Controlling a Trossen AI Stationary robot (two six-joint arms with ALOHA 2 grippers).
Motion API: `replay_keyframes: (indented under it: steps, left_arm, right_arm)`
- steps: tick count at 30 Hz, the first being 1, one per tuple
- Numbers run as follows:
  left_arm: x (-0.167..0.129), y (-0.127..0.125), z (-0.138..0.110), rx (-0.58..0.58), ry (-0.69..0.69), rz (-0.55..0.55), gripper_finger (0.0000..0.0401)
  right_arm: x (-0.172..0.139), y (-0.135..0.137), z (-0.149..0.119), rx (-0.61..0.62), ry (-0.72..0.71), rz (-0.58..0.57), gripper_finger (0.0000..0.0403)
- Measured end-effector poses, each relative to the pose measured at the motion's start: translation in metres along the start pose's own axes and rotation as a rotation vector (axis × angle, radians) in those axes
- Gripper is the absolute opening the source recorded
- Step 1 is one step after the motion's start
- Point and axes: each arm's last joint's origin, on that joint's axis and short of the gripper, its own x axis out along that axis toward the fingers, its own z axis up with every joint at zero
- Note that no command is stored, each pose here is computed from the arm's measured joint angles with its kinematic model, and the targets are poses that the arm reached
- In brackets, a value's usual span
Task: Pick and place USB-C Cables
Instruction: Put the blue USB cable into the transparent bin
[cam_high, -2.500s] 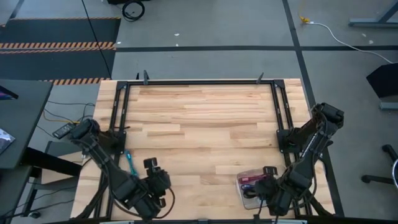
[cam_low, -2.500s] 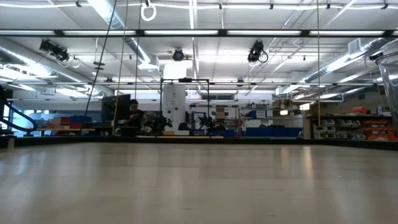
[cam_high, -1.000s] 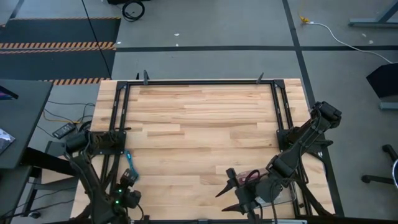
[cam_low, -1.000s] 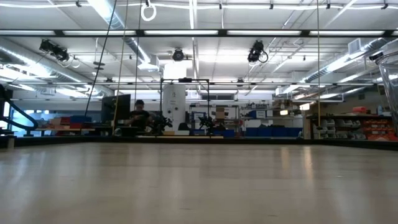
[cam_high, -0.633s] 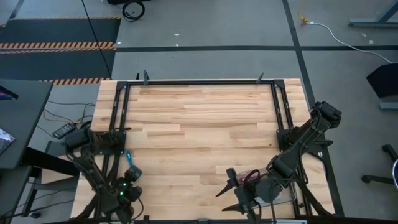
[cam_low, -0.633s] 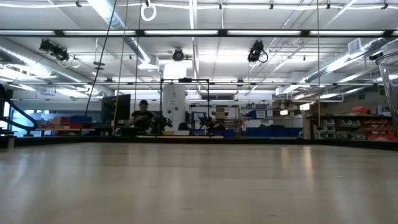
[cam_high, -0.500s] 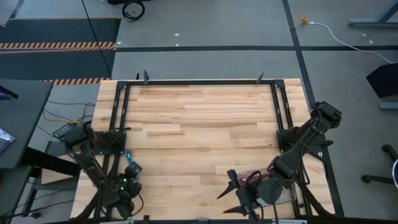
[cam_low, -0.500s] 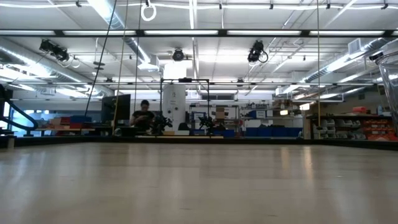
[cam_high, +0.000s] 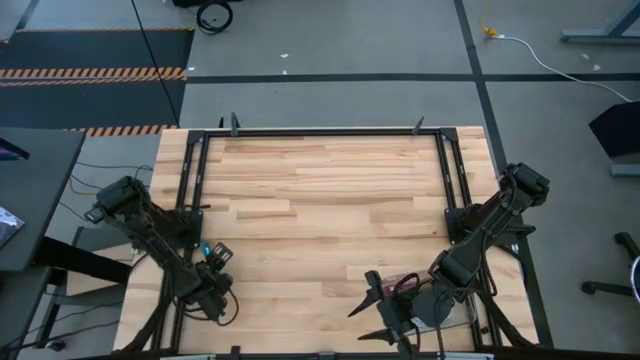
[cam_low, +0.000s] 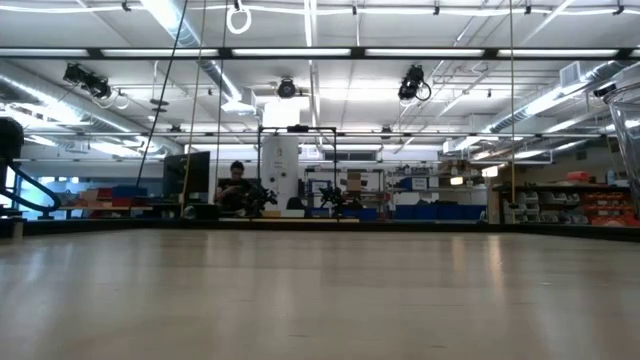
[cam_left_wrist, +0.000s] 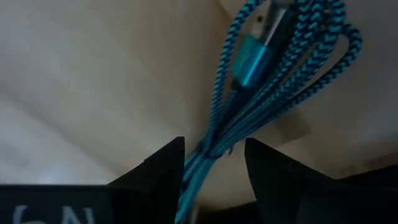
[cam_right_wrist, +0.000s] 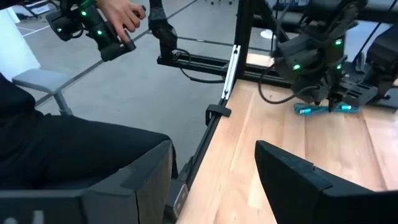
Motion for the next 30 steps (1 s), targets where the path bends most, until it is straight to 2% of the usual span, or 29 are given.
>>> replay_keyframes:
  steps: [5,9,11,15,17,21,23,30]
  left_arm:
    - [0.007,0.012,0.001,0.009,-0.02,-0.068,0.0163]
    - [0.009,0.022,0.005,-0.026,-0.046,-0.089,0.0132]
    - [0.009,0.026,0.007,-0.091,-0.051,-0.102,0.0107]
    - [0.008,0.036,0.011,-0.314,-0.06,-0.131,0.0043]
    - [0.004,0.041,0.017,-0.398,-0.088,-0.136,0.0028]
    - [-0.013,0.053,0.033,-0.532,-0.232,-0.027,0.0028]
    - [-0.024,0.06,0.041,-0.547,-0.304,0.054,0.0028]
    - [-0.079,0.084,0.075,-0.651,-0.702,0.365,0.0028]
  right_arm:
    - [-0.001,0.003,-0.001,0.024,0.006,0.008,0.0236]
    - [-0.002,0.004,-0.001,0.024,0.004,0.012,0.0236]
    - [-0.002,0.004,-0.001,0.025,-0.001,0.013,0.0236]
    - [-0.002,0.004,-0.001,0.009,-0.001,0.012,0.0236]
    - [-0.002,0.004,-0.001,-0.013,-0.001,0.012,0.0236]
    - [0.0,0.0,0.0,-0.046,-0.003,0.001,0.0236]
    - [0.001,-0.002,0.001,-0.054,-0.004,-0.004,0.0236]
    - [0.001,-0.002,0.001,-0.054,-0.01,-0.004,0.0236]
